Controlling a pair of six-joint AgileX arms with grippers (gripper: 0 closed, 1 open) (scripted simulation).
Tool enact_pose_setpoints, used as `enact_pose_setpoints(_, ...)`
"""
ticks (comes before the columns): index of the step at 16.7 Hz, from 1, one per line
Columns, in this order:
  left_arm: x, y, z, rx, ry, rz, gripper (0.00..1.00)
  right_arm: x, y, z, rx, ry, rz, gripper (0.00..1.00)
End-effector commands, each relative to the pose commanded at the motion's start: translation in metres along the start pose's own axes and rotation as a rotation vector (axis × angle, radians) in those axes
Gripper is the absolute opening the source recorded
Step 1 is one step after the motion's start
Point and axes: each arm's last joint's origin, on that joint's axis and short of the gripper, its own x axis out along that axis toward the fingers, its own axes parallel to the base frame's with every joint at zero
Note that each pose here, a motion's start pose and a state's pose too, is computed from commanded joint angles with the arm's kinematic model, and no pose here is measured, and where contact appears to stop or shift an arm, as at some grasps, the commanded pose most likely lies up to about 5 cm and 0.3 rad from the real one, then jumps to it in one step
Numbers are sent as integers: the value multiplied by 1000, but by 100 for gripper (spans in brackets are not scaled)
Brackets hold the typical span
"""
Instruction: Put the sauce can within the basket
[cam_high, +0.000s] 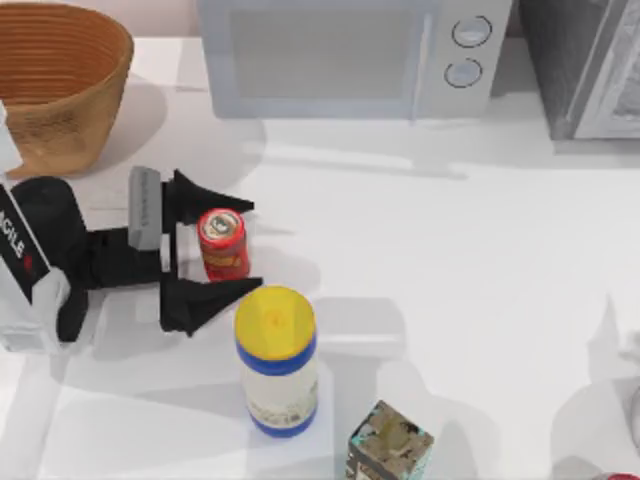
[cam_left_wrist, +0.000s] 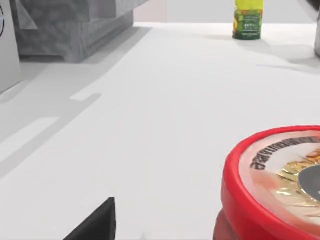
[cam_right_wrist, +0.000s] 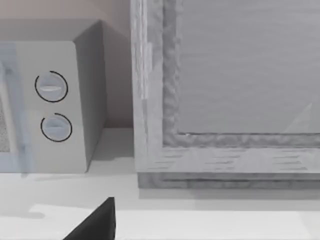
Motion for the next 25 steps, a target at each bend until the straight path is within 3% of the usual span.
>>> enact_pose_setpoints(2,0,0,0,0,0,0,100,0,0,0,0,0,0,100)
enact_pose_setpoints(15,0,0,0,0,0,0,2,0,0,0,0,0,0,100)
enact_pose_setpoints(25,-1,1,0,-1,0,4,0,0,0,0,0,0,0,100)
